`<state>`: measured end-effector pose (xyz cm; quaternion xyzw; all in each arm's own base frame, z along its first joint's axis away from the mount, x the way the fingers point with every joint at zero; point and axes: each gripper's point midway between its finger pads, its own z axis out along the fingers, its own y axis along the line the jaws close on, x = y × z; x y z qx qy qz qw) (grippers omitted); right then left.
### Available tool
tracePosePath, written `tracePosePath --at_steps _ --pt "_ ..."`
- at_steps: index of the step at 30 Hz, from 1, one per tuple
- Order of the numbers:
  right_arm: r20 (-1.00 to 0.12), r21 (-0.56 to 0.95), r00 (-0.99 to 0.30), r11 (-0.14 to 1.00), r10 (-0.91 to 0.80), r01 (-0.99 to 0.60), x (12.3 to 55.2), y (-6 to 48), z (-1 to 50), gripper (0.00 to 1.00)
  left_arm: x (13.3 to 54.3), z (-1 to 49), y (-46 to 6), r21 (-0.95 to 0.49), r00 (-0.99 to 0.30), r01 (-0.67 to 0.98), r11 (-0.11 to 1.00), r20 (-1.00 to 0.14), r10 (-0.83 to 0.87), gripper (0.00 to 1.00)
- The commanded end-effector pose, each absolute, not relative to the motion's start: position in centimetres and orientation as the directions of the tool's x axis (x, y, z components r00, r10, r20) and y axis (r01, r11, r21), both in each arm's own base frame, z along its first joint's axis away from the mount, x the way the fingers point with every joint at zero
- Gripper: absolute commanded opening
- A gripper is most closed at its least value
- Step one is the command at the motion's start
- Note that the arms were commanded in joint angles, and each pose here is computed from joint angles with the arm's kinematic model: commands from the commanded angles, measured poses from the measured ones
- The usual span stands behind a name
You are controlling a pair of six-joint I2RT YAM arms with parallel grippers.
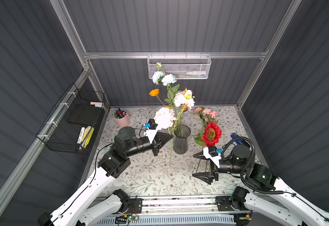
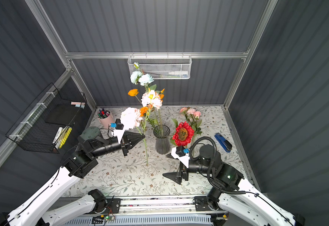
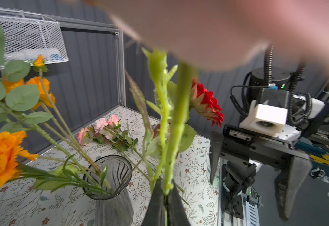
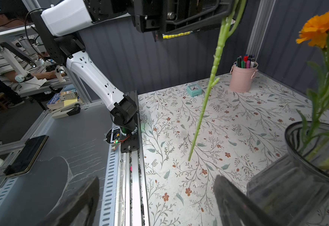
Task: Pick out pink flowers from the vase
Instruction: Place the flower at the center of the board.
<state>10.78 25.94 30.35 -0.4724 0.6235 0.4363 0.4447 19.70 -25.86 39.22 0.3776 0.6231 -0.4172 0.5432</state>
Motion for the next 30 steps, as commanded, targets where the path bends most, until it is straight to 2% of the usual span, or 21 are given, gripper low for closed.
tracePosePath --at_steps 1,4,10,13,17,22,30 --pt "-0.991 0.047 -0.074 0.223 -0.113 -0.974 12.8 27.4 33.7 0.86 18.0 39.7 -26.6 -0.104 -0.106 0.961 0.257 -0.994 -0.007 0.0" --pt "-0.993 0.036 -0.06 0.231 -0.098 -0.972 13.8 28.6 34.4 0.77 17.4 38.8 -26.9 -0.132 -0.136 0.968 0.214 -0.991 0.007 0.0" --pt "-0.993 0.016 -0.04 0.21 -0.108 -0.978 14.9 30.8 35.4 0.7 16.8 37.6 -27.0 -0.174 -0.176 0.968 0.181 -0.984 -0.001 0.0" --pt "-0.993 0.015 -0.038 0.192 -0.116 -0.981 15.2 31.8 35.4 0.63 16.6 37.7 -26.8 -0.168 -0.167 0.969 0.182 -0.986 -0.02 0.0" --pt "-0.991 0.027 -0.049 0.176 -0.121 -0.984 15.5 32.9 35.2 0.47 16.6 37.7 -26.7 -0.165 -0.164 0.968 0.191 -0.986 -0.021 0.0" --pt "-0.989 0.033 -0.056 0.16 -0.139 -0.986 15.6 34.1 34.6 0.44 16.6 38.0 -26.6 -0.15 -0.149 0.969 0.199 -0.989 -0.021 0.0" --pt "-0.99 0.022 -0.044 0.163 -0.136 -0.986 15.8 34.5 34.9 0.21 16.6 37.9 -26.5 -0.14 -0.14 0.969 0.205 -0.99 -0.014 0.0"
